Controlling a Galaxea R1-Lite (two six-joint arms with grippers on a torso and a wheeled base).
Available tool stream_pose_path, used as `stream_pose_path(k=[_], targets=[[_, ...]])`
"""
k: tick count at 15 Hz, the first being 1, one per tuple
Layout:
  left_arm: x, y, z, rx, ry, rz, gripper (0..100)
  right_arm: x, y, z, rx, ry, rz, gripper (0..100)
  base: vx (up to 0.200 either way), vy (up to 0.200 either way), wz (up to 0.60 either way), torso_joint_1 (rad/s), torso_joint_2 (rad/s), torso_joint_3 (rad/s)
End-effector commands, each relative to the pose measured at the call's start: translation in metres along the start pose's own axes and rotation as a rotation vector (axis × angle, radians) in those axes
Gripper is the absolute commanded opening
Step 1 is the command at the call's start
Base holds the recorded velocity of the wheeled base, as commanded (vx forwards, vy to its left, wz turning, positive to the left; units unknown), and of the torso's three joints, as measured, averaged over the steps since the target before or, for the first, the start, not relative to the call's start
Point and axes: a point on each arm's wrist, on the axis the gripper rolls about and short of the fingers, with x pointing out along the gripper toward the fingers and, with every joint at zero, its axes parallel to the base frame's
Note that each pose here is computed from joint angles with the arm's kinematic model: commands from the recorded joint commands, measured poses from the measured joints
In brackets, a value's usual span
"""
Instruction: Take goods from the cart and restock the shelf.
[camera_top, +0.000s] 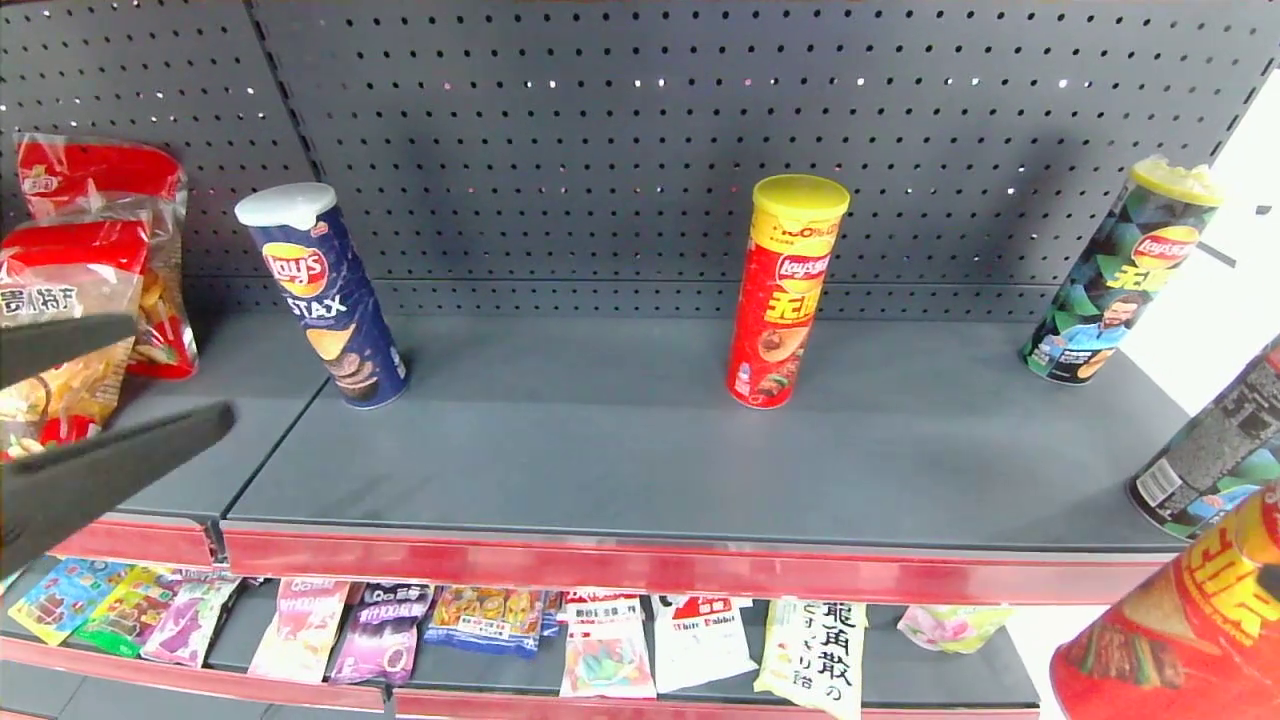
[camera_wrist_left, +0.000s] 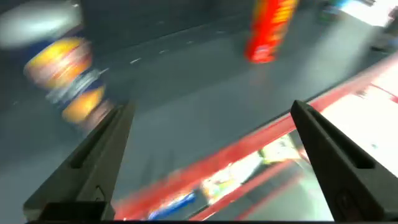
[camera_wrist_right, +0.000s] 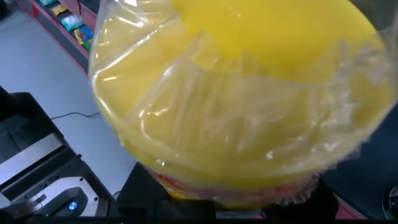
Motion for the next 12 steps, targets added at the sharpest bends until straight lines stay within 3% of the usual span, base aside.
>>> stream_pose_path(k=[1, 6, 9, 12], targets=[[0.177, -0.021, 0.029, 0.038, 0.111, -0.392, 100, 0.006, -0.003, 0.001, 0.014, 0.02, 0.004, 0, 0.0, 0.0, 0.0, 0.0, 0.0, 0.0], [0.261, -0.045, 0.019, 0.052, 0.132, -0.495, 100, 0.004, -0.002, 0.0, 0.029, 0.017, -0.002, 0, 0.0, 0.0, 0.0, 0.0, 0.0, 0.0], [0.29, -0.047, 0.013, 0.09, 0.12, -0.5, 100, 0.004, -0.002, 0.0, 0.029, 0.015, -0.003, 0, 0.0, 0.0, 0.0, 0.0, 0.0, 0.0], [0.306, -0.046, 0.014, 0.106, 0.097, -0.496, 100, 0.004, -0.002, -0.001, 0.029, 0.015, -0.003, 0, 0.0, 0.0, 0.0, 0.0, 0.0, 0.0]])
